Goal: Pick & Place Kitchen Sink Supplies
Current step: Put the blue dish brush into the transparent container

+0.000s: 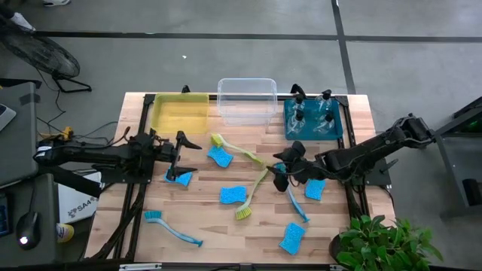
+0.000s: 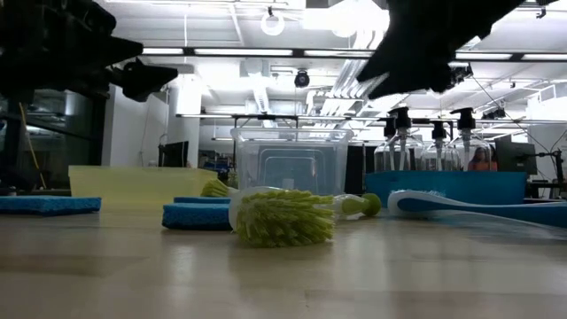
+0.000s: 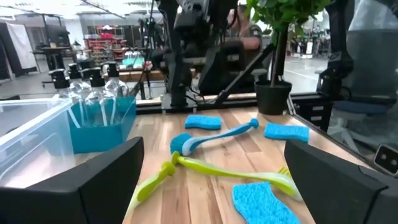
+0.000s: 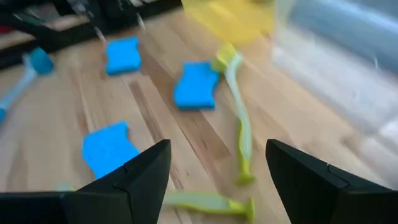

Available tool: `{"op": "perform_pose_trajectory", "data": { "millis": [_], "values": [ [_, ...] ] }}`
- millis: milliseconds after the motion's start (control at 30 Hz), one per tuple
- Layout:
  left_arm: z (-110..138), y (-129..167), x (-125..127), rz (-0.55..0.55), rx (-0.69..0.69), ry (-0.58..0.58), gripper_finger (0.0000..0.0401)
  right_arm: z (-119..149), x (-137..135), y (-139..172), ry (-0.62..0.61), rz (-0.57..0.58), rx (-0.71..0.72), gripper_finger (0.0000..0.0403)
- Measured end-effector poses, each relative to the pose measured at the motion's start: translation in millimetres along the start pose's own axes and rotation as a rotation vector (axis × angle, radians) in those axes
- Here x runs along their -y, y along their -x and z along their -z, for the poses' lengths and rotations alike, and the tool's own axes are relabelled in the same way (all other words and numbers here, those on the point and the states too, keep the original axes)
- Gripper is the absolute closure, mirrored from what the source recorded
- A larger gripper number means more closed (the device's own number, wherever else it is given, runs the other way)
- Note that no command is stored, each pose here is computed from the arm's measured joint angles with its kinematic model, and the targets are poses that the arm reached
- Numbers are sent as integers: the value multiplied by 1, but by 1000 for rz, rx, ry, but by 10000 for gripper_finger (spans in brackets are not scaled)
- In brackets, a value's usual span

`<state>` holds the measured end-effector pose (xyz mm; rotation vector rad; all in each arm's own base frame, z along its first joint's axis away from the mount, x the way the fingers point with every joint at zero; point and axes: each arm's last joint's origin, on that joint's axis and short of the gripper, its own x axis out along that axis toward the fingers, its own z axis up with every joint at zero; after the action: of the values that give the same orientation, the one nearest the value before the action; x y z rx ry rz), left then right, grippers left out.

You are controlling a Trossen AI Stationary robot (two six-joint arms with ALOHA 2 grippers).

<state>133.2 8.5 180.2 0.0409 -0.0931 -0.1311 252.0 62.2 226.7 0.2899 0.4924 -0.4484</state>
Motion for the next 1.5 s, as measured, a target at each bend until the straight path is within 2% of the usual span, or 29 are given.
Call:
{"op": "perform_pose_trajectory", "data": {
  "millis": [300, 500, 600, 767, 900, 1167, 1300, 1500],
  "values": [
    [3, 1, 8, -81, -12, 1, 19, 14, 17, -3, -95, 66, -210, 146],
    [5, 0, 25, -40, -30, 8, 19, 29, 26, 3, -226, 132, -416, 146],
    [5, 1, 32, -82, -39, -7, 19, 35, 25, 8, -248, 143, -471, 146],
    [4, 4, 35, -190, -42, -25, 19, 39, 19, 12, -253, 132, -473, 146],
    [1, 9, 35, -141, -24, -22, 19, 41, 16, 15, -231, 142, -438, 146],
    [-3, 26, 33, -133, 9, -14, 19, 39, 15, 15, -222, 150, -381, 146],
    [-5, 35, 33, -93, 42, -6, 19, 38, 15, 15, -193, 161, -357, 146],
    [-2, 35, 33, -90, 6, -6, 19, 35, 13, 14, -161, 155, -307, 146]
  ]
}}
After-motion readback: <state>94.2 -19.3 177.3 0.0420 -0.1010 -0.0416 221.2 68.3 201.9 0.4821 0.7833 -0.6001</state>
